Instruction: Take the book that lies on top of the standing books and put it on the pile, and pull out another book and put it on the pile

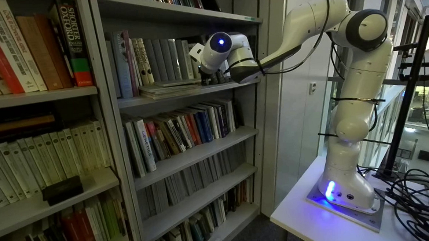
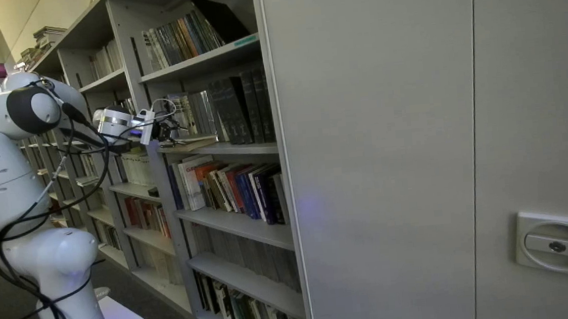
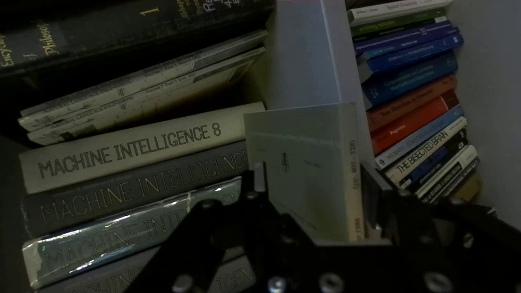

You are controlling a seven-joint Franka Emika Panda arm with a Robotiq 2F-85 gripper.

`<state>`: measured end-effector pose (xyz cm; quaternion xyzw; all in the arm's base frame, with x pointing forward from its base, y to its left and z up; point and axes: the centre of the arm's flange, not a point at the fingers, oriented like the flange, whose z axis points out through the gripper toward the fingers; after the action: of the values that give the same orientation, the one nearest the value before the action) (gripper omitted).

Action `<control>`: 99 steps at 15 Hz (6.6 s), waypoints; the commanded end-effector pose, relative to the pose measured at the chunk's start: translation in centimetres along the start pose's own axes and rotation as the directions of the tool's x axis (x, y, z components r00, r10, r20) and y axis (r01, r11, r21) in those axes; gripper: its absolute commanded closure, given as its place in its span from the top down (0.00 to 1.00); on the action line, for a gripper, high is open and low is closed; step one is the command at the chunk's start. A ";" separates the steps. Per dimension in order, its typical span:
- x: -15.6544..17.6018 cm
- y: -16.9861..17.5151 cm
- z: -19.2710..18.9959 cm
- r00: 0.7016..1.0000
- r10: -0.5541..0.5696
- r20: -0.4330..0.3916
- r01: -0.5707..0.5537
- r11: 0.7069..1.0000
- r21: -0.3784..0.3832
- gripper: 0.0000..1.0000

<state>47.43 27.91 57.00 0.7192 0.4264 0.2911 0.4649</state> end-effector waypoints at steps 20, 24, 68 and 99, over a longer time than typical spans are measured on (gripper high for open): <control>4.0 -1.5 -3.9 0.902 -0.082 -0.425 0.069 0.997 -0.045 0.03; 4.5 -1.9 -3.2 0.906 -0.088 -0.415 0.086 0.996 -0.024 0.37; 4.9 -3.2 -1.5 0.869 -0.318 -0.380 0.445 0.837 0.318 1.00; 4.8 -1.6 -1.0 0.842 -0.329 -0.428 0.495 0.787 0.368 1.00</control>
<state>47.92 33.12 55.43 0.6380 0.7001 0.1893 0.2590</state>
